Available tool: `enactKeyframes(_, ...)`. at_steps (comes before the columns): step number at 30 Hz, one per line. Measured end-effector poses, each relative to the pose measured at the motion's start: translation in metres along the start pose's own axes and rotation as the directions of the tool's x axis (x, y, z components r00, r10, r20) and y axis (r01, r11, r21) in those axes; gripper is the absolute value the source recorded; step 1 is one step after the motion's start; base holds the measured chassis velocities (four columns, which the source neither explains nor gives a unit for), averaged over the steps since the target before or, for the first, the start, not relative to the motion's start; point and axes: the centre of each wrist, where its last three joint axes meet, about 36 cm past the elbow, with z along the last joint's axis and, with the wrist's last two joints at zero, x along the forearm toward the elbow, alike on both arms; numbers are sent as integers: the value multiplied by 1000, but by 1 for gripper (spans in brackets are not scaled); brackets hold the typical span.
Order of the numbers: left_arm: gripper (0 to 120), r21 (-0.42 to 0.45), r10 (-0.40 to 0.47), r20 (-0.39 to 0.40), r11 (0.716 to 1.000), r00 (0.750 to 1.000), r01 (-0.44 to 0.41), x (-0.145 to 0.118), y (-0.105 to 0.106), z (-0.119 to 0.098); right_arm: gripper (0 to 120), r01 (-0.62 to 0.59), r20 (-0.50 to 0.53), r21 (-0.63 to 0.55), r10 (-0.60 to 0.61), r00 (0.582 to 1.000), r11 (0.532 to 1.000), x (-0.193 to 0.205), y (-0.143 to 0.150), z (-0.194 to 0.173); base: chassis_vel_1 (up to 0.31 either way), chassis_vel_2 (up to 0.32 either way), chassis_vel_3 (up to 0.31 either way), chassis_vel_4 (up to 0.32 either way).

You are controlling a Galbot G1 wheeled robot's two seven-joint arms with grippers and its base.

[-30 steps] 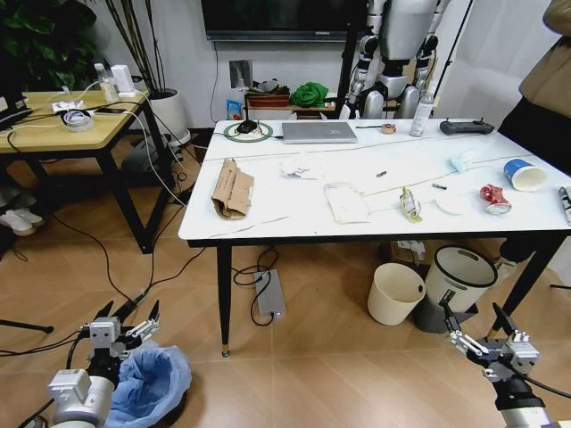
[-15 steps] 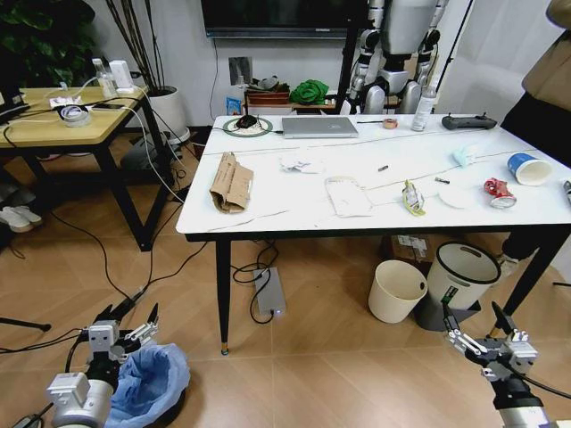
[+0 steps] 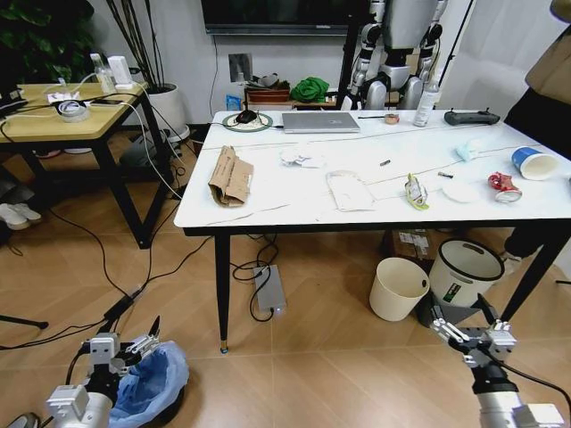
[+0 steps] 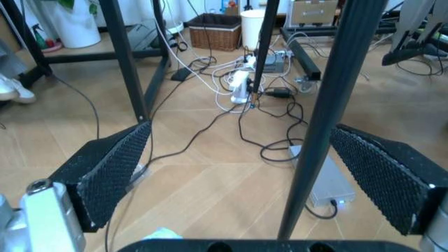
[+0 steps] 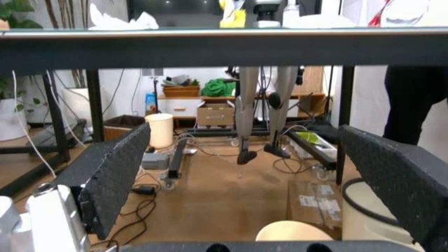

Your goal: Pick up the trash bin and place the trash from the table into it.

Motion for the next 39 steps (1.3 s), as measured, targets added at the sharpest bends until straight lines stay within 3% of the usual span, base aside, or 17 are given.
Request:
enactKeyframes(15, 100, 22, -48, 39, 999, 998, 48, 14, -9, -4, 100, 29, -2, 28, -29, 1000, 999, 1, -16, -13, 0, 0, 0, 0)
enactKeyframes(23, 100, 53, -82, 22, 995, 996, 80, 13, -12, 8, 100, 39, -7, 22, -38, 999, 999, -3, -19, -9, 0, 0, 0, 0)
enactKeyframes(39, 100, 36, -79, -12, 996, 997, 80, 8, -10, 13, 100, 51, -31, 15, -50, 998, 999, 1, -16, 5, 0, 0, 0, 0)
